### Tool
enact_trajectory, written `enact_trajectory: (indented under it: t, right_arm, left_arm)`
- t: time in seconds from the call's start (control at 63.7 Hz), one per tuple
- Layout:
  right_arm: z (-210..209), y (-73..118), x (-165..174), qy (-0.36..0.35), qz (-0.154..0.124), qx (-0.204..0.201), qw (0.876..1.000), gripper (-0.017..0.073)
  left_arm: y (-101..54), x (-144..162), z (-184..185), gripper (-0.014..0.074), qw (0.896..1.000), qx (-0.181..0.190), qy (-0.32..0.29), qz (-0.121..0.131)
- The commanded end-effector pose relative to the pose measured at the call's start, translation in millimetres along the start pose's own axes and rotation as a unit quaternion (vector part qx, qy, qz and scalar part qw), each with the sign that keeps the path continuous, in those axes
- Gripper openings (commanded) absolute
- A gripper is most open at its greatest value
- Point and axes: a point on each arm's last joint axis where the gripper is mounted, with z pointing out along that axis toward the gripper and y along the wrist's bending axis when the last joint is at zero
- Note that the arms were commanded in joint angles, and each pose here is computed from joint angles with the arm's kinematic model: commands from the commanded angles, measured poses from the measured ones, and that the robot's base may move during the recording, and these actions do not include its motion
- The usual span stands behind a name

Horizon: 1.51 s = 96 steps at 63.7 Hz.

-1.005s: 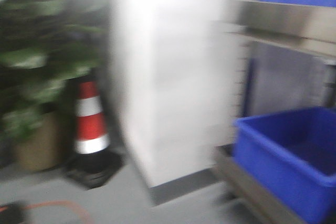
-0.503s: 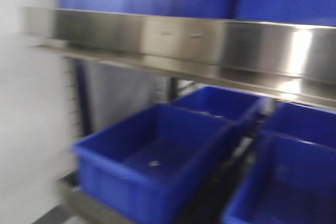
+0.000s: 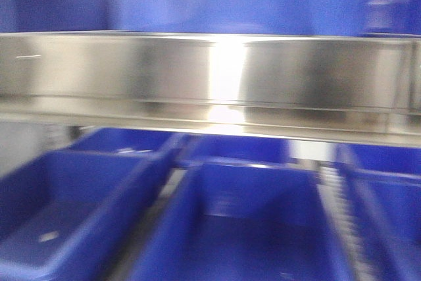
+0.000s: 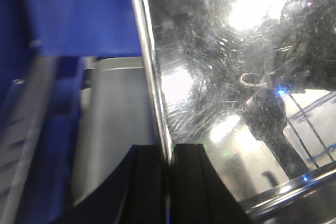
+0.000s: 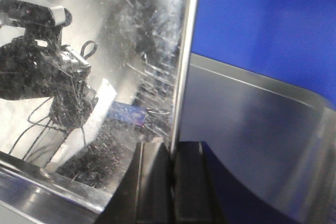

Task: Stack silver trays without gaps
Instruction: 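Turn past the cone and drive to the other shelf with the tray, then bring the held tray above the stacked silver trays on the upper shelf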

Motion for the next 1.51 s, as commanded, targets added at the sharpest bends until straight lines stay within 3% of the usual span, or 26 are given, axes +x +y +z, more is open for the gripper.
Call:
enact_trajectory:
  t: [0.0,1.492]
  right_arm:
    - [-5.7,-4.8,-6.6,-0.030,-0.029,0.017,0.999,-0.0075]
    - [-5.8,-4.8,-8.6,-0.041,-0.029,0.018,0.999,-0.0075]
  left_arm:
    - [8.4,-1.8,-5.6,-0.0013,1.000,-0.025,0.001,0.017]
    - [8.4,-1.8,-5.6,-0.0013,1.000,-0.025,0.001,0.016]
